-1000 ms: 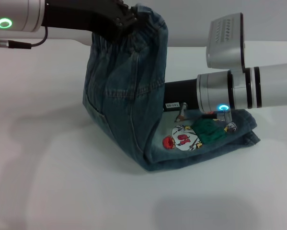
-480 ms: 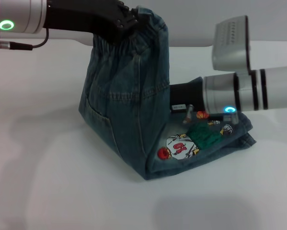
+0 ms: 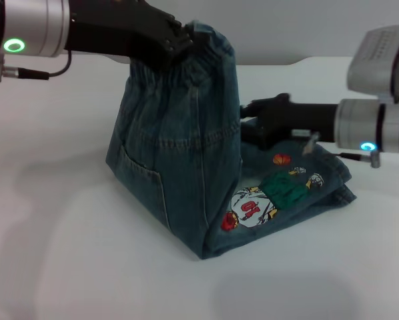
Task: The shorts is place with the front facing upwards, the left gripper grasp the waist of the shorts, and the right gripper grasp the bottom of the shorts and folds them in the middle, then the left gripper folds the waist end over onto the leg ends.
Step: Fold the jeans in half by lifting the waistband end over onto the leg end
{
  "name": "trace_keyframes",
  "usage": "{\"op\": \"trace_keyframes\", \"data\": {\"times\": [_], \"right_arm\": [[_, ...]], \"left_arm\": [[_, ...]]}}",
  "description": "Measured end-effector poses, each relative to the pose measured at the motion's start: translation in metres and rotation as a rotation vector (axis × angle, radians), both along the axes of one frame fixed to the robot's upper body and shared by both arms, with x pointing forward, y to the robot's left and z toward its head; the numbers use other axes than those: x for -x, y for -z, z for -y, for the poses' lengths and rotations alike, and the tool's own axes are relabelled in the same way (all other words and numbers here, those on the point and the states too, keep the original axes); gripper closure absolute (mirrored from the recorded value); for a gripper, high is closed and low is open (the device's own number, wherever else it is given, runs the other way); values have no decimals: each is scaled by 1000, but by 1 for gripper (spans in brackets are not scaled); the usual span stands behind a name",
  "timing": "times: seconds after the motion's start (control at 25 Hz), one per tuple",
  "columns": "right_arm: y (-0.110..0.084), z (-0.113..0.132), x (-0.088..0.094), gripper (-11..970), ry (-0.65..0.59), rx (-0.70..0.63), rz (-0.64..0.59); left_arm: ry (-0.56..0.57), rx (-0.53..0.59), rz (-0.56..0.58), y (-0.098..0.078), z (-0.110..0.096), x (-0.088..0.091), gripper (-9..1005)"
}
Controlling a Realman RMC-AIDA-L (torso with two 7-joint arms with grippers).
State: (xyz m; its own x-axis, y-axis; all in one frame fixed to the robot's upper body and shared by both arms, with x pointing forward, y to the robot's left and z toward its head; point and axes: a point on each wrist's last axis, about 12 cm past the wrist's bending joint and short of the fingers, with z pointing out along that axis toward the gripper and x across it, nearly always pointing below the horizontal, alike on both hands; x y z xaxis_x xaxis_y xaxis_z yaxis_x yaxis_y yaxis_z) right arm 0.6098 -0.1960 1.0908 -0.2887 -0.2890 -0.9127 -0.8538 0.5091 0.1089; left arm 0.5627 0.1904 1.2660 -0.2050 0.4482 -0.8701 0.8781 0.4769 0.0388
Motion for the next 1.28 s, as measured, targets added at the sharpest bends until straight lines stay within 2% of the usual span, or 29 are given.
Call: {"op": "trace_keyframes", "data": {"times": [0.44, 0.88, 1.2, 1.28], "right_arm": [[-2, 58, -8, 623, 334, -55, 44], [-1, 88, -2, 623, 452, -87, 54], [-10, 162, 12, 623, 744, -173, 115], [-10, 166, 14, 623, 754, -176, 118]], "left_arm": [[16, 3, 4, 9, 15, 0, 842], [76, -8, 18, 28, 65, -9, 833], [92, -7, 24, 33, 78, -7, 827], [92, -7, 24, 33, 78, -7, 826]]}}
